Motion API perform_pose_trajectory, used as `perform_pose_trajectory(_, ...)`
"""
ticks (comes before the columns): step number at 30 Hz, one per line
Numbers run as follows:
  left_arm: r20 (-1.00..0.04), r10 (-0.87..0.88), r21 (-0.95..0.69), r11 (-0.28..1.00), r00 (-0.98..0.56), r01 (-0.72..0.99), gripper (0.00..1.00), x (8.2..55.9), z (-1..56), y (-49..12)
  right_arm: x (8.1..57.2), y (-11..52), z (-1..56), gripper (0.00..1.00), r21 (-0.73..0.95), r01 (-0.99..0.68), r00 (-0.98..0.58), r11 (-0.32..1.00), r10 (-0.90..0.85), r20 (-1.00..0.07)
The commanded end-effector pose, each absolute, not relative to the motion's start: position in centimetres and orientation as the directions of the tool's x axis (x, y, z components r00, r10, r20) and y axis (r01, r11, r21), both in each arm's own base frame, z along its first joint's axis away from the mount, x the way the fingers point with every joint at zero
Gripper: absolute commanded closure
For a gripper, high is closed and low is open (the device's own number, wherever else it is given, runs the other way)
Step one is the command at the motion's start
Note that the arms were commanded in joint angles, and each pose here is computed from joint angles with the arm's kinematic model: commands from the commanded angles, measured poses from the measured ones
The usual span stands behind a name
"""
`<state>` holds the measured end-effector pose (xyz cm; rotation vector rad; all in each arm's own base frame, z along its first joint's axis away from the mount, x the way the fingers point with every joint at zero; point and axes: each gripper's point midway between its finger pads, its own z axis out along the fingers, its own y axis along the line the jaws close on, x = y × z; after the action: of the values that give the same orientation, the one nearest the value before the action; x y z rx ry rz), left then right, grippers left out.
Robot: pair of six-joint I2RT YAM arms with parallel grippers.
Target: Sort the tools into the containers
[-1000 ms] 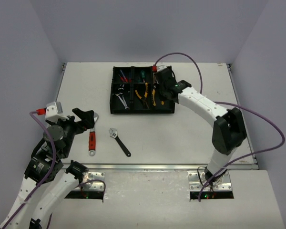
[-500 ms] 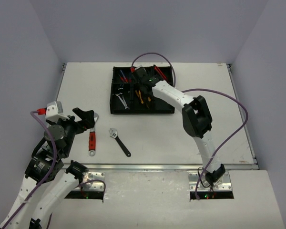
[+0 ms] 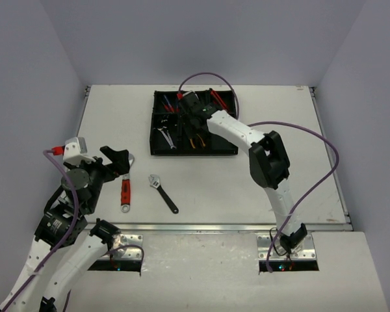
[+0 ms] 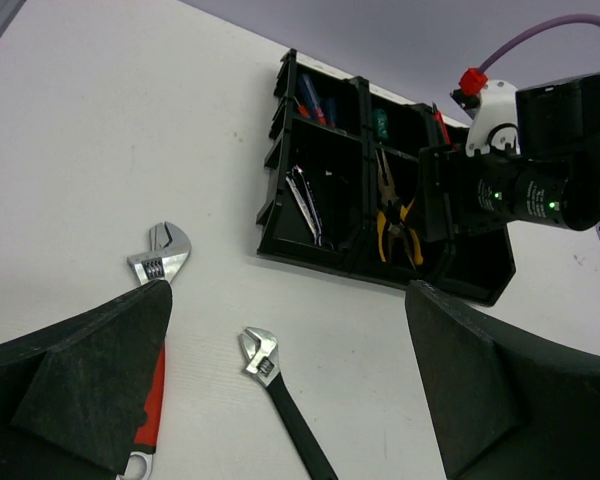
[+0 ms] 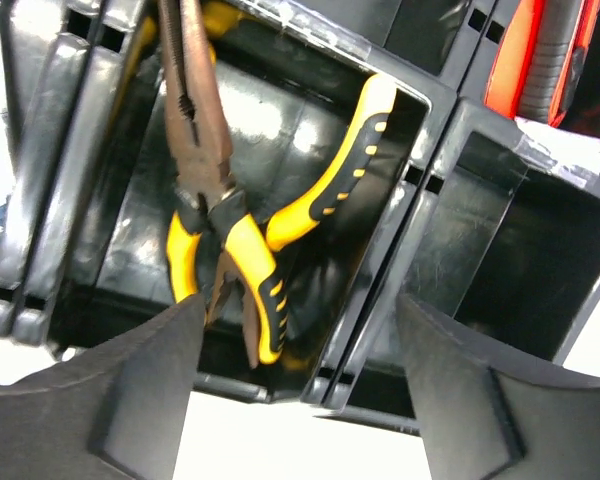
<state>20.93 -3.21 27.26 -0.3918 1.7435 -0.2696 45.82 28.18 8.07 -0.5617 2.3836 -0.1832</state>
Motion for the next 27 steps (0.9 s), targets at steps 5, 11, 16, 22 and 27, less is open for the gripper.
perform_pose_trajectory(5,-0.896,-0.374,-0.344,0.926,-0.24,-0.158,0.0,22.6,26.1,-3.7,41.7,27.6,18.0,0.01,-0.067,-0.279,-0.624,0.958,-0.234,-0.745)
perform_pose_trajectory(11,-0.88,-0.338,-0.277,0.936,-0.334,-0.217,0.0,24.0,23.9,-4.0,34.3,28.3,17.4,0.01,0.209,-0.398,-0.671,0.893,-0.127,-0.731)
perform_pose_trajectory(16,-0.881,-0.356,-0.268,0.919,-0.313,-0.29,0.0,24.2,23.7,-2.3,29.0,31.7,14.7,0.01,0.316,-0.489,-0.749,0.813,-0.207,-0.629)
perform_pose_trajectory(22,-0.889,-0.405,-0.32,0.883,-0.214,-0.343,0.0,22.9,25.2,-0.5,26.6,35.1,9.6,0.1,0.125,-0.527,-0.755,0.841,-0.395,-0.524)
perform_pose_trajectory(27,-0.888,-0.446,-0.384,0.854,-0.115,-0.35,0.0,21.4,26.8,0.7,25.6,39.1,6.0,0.2,0.037,-0.578,-0.751,0.815,-0.513,-0.416)
